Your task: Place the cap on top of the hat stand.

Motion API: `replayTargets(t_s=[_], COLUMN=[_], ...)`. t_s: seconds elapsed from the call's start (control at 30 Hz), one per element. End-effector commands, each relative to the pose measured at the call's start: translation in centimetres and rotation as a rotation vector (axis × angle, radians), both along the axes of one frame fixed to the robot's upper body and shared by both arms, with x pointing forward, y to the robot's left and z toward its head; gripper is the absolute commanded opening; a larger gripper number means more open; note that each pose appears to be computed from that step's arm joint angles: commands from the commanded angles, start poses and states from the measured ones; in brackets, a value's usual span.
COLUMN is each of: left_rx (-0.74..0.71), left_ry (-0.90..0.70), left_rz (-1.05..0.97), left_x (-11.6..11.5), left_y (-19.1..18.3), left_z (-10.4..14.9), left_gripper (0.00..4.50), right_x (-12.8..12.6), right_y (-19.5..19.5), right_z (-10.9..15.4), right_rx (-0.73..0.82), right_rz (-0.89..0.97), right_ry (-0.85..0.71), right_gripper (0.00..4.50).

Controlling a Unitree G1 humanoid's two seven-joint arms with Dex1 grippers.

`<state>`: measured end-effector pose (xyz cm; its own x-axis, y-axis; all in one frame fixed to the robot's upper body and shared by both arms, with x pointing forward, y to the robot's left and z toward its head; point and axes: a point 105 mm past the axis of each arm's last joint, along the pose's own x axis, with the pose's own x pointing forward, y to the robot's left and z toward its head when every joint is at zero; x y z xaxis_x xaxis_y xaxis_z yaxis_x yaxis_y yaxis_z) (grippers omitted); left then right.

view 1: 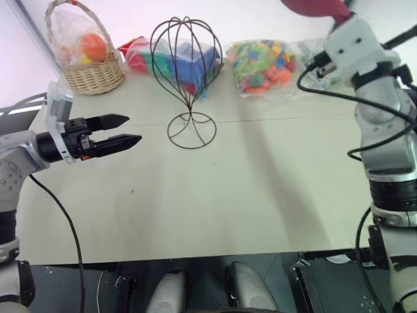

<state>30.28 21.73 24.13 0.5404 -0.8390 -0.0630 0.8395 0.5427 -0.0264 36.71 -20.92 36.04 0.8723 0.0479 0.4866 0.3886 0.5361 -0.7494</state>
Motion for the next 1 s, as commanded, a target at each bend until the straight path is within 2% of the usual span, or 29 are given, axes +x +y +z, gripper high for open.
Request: replayTargets(t_s=[0.03,0.23,0.53,0.73,1.0], left_rx=[-0.015,-0.025,-0.034,-0.037,-0.041], left_ry=[-0.059,-0.061,-0.062,-0.060,-0.061], left_rz=[0.009,0.022,0.038,0.043,0.049], left_x=[-0.2,-0.1,0.3,0.6,0.7], left_y=[0.1,0.2,0.3,0.3,0.3], left_z=[0.9,0.3,0.0,-0.1,0.0], left_gripper=[4.50,4.50,4.50,4.50,4.50], right_x=[-1.7,-2.8,-3.7,-4.2,-3.8], right_y=[2.5,5.4,8.9,11.4,12.9], right_z=[3.0,4.2,1.9,1.4,0.3], right_rx=[-0.024,-0.042,-0.053,-0.025,-0.001], right_rz=[0.061,0.145,0.288,0.375,0.413], right_ry=[-0.055,-0.056,0.012,0.010,0.024], right_gripper=[0.01,0.01,0.01,0.01,0.01])
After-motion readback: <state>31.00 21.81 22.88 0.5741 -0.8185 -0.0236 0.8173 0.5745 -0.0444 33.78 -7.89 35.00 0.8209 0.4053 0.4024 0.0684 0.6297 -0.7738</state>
